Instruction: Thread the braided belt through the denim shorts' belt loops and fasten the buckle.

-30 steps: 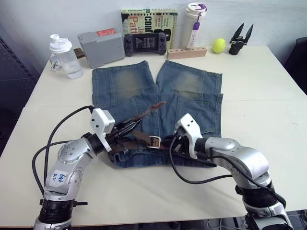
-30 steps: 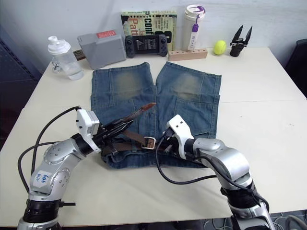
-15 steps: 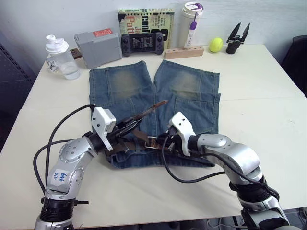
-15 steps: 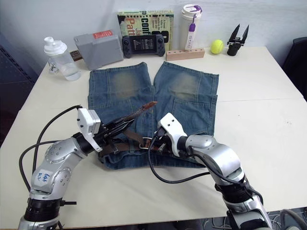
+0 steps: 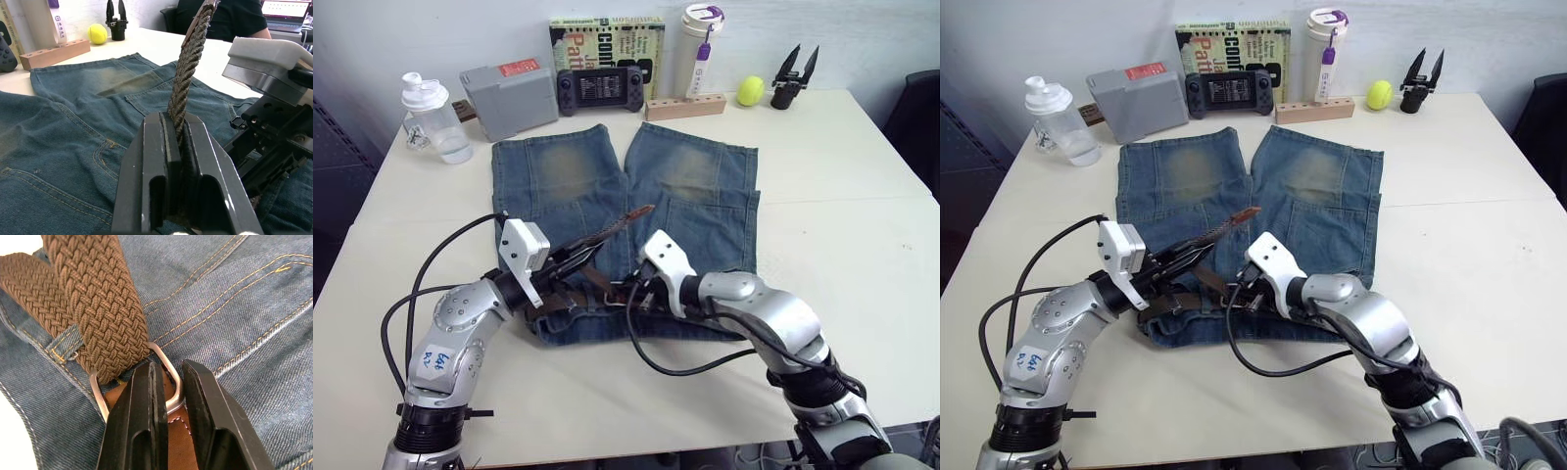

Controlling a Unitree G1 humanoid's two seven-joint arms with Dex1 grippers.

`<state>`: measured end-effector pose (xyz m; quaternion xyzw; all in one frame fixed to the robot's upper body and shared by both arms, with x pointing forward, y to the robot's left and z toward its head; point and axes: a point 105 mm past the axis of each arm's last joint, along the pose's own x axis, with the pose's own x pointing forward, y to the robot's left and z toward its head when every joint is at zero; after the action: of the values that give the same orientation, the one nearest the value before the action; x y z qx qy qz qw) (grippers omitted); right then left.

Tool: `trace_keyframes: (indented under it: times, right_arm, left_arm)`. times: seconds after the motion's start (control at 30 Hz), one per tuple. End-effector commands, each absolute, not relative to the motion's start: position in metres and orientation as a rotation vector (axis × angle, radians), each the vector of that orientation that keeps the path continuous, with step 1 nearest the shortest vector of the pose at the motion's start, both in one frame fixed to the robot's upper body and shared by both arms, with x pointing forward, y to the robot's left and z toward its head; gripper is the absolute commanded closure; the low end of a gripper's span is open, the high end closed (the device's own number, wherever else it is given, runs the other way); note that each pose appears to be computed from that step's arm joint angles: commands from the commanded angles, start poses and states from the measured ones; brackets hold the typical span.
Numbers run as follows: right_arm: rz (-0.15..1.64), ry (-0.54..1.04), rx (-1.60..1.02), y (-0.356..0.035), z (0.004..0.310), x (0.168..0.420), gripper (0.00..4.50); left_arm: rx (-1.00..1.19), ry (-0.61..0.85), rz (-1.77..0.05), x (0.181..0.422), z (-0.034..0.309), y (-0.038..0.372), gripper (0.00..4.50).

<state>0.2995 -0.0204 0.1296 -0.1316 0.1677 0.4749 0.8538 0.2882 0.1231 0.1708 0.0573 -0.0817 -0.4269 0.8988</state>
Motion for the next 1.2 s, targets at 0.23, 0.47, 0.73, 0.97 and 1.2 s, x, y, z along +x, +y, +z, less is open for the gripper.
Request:
trace_keyframes:
  times: [0.23, 0.47, 0.73, 0.97, 1.2]
  right_arm:
    - [1.035, 0.251, -0.121, -0.031, 0.18, 0.298, 3.64]
    - [1.047, 0.311, -0.172, -0.031, 0.164, 0.295, 3.64]
    - [1.018, 0.364, -0.194, -0.032, 0.145, 0.294, 3.64]
    - [1.001, 0.365, -0.171, -0.038, 0.145, 0.289, 3.64]
    - [0.983, 0.375, -0.153, -0.042, 0.141, 0.285, 3.64]
  left_arm:
    - [0.18, -0.185, -0.834, 0.277, 0.171, 0.141, 4.5]
    - [0.181, -0.184, -0.811, 0.276, 0.169, 0.146, 4.5]
    - [0.184, -0.183, -0.804, 0.275, 0.171, 0.148, 4.5]
    - [0.19, -0.164, -0.811, 0.273, 0.17, 0.151, 4.5]
    - [0.196, -0.155, -0.825, 0.274, 0.171, 0.151, 4.5]
